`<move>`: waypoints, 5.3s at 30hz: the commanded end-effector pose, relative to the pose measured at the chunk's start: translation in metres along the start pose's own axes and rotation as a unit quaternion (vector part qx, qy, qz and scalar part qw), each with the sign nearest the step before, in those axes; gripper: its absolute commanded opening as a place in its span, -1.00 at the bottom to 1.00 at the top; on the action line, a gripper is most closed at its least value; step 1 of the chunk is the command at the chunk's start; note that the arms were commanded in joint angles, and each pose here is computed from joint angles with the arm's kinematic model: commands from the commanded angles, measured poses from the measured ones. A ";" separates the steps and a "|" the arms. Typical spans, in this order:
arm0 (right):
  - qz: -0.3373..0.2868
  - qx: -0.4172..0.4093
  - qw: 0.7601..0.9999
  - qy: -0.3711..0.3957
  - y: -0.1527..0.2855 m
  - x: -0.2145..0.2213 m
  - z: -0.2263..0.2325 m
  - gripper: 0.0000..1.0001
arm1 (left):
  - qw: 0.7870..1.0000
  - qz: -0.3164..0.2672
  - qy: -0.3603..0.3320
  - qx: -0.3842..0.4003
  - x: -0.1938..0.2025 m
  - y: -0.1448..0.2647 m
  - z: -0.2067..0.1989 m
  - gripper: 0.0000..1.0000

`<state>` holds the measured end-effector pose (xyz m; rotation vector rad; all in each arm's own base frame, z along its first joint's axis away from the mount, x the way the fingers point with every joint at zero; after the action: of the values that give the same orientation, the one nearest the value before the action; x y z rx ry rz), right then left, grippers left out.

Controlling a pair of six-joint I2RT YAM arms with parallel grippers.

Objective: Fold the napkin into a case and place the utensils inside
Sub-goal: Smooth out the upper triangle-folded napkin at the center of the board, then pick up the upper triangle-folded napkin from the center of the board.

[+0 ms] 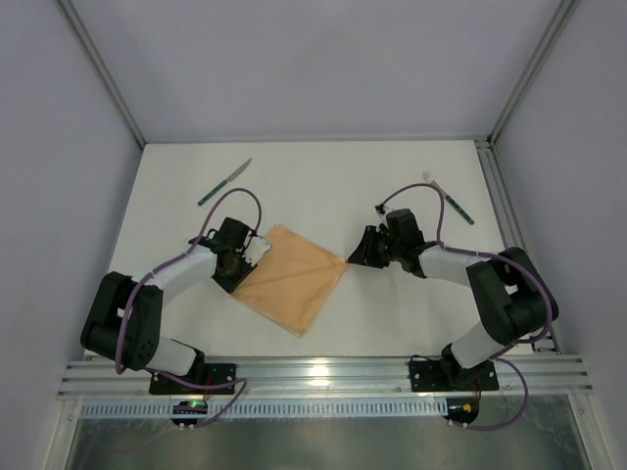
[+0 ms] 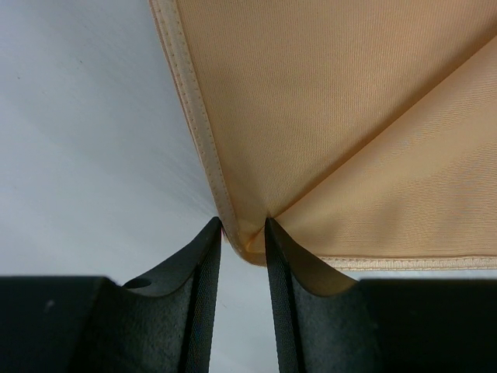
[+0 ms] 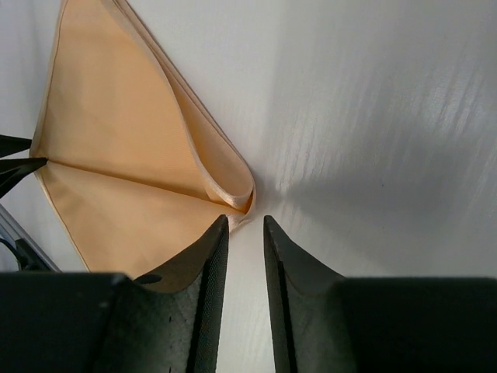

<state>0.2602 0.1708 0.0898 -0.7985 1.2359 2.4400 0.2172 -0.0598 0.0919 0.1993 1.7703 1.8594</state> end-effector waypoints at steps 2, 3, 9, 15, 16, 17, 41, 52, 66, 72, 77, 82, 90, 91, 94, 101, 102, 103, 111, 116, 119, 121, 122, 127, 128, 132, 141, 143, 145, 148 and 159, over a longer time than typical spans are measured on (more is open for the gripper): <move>-0.018 -0.050 0.998 0.041 0.003 -0.006 0.006 -0.33 | 1.000 0.018 -0.006 0.000 0.010 -0.013 -0.001 -0.37; -0.018 -0.056 0.997 0.045 0.003 -0.006 0.008 -0.25 | 1.000 0.018 -0.007 0.000 0.009 -0.013 -0.001 -0.37; -0.004 -0.061 0.997 0.052 -0.005 -0.001 0.003 0.00 | 1.000 0.020 -0.005 0.001 0.009 -0.013 -0.001 -0.37; 0.019 -0.063 0.997 0.034 -0.020 0.011 -0.005 0.02 | 1.000 0.018 -0.005 -0.001 0.008 -0.011 -0.001 -0.36; 0.018 -0.062 0.997 0.035 -0.021 0.010 -0.006 0.02 | 1.000 0.018 -0.005 -0.003 0.008 -0.011 0.000 -0.37; 0.018 -0.060 0.997 0.035 -0.023 0.011 -0.007 0.01 | 1.000 0.018 -0.006 -0.003 0.008 -0.011 0.000 -0.37; -0.052 0.018 0.992 0.117 0.010 -0.050 0.009 0.45 | 0.999 -0.047 0.002 -0.024 -0.010 0.032 0.008 -0.13; 0.002 -0.103 0.819 0.564 0.041 0.043 0.149 0.60 | 0.995 -0.060 0.022 -0.071 0.000 0.045 0.016 -0.07; 0.086 -0.179 0.643 0.740 -0.003 0.128 0.183 0.47 | 0.989 -0.084 0.096 -0.072 0.007 0.057 0.034 -0.03; 0.112 -0.156 0.643 0.741 -0.014 0.134 0.175 0.32 | 0.990 -0.087 0.094 -0.056 0.006 0.057 0.031 -0.03; 0.113 -0.148 0.651 0.736 -0.013 0.131 0.169 0.23 | 0.991 -0.089 0.090 -0.047 0.005 0.058 0.030 -0.03; 0.145 -0.122 0.657 0.730 -0.011 0.123 0.156 0.11 | 0.991 -0.093 0.087 -0.032 0.003 0.063 0.028 -0.03; 0.154 -0.147 0.668 0.713 -0.021 0.130 0.155 -0.18 | 0.991 -0.106 0.072 0.032 0.001 0.069 0.016 -0.03; 0.156 -0.145 0.671 0.711 -0.021 0.130 0.155 -0.21 | 0.991 -0.102 0.066 0.049 0.003 0.070 0.013 -0.03; 0.159 -0.143 0.678 0.704 -0.021 0.129 0.151 -0.38 | 0.986 -0.127 0.045 0.097 0.003 0.083 0.004 -0.03; 0.156 -0.151 0.680 0.700 -0.023 0.129 0.148 -0.63 | 0.979 -0.167 0.025 0.115 0.003 0.103 0.000 -0.03; 0.150 -0.154 0.682 0.699 -0.023 0.128 0.149 -0.70 | 0.979 -0.166 0.025 0.119 0.003 0.102 -0.001 -0.03; 0.151 -0.153 0.685 0.696 -0.022 0.129 0.145 -0.73 | 0.978 -0.165 0.024 0.124 0.004 0.101 -0.002 -0.03; 0.104 -0.195 0.745 0.629 -0.019 0.101 0.149 -0.92 | 0.955 -0.217 -0.049 0.198 -0.012 0.096 -0.014 -0.06; 0.070 -0.212 0.781 0.583 -0.016 0.079 0.145 -0.92 | 0.928 -0.252 -0.151 0.227 -0.024 0.079 -0.025 -0.10; 0.060 -0.222 0.791 0.566 -0.013 0.074 0.146 -0.92 | 0.916 -0.268 -0.195 0.227 -0.030 0.073 -0.030 -0.07; 0.039 -0.236 0.798 0.553 -0.013 0.066 0.150 -0.92 | 0.913 -0.270 -0.223 0.209 -0.029 0.063 -0.030 -0.06; 0.032 -0.242 0.802 0.546 -0.012 0.063 0.151 -0.92 | 0.907 -0.283 -0.238 0.201 -0.034 0.060 -0.032 -0.04; 0.005 -0.255 0.831 0.494 -0.010 0.047 0.144 -0.92 | 0.896 -0.286 -0.286 0.184 -0.028 0.041 -0.039 0.04; 0.000 -0.262 0.832 0.489 -0.009 0.046 0.145 -0.92 | 0.892 -0.291 -0.296 0.177 -0.028 0.039 -0.041 0.06; -0.015 -0.263 0.842 0.470 -0.012 0.038 0.143 -0.92 | 0.884 -0.290 -0.324 0.174 -0.019 0.028 -0.046 0.11; -0.011 -0.264 0.856 0.445 -0.021 0.042 0.138 -0.92 | 0.876 -0.263 -0.383 0.131 0.002 -0.002 -0.050 0.18; -0.010 -0.264 0.857 0.441 -0.021 0.042 0.138 -0.92 | 0.872 -0.268 -0.392 0.120 0.003 -0.006 -0.049 0.17; -0.011 -0.264 0.857 0.442 -0.020 0.041 0.138 -0.92 | 0.867 -0.271 -0.405 0.104 0.006 -0.011 -0.049 0.17; -0.012 -0.264 0.856 0.444 -0.019 0.041 0.138 -0.92 | 0.864 -0.275 -0.410 0.094 0.006 -0.015 -0.051 0.16; -0.022 -0.262 0.850 0.457 -0.014 0.035 0.138 -0.92 | 0.866 -0.252 -0.421 0.099 0.008 -0.015 -0.054 -0.91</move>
<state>0.1868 0.2883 0.1114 -2.2389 0.7756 2.4789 0.1979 -0.1115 0.0751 0.4350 1.1895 0.9284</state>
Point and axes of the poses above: each gripper's point midway between its finger pads, its own y axis back along the fingers, its own z axis along the line the jaws close on, x = y × z, the point moved 8 cm from there along y, back along the fingers, and after that the axes turned 14 degrees about y, right-handed, at the moved point
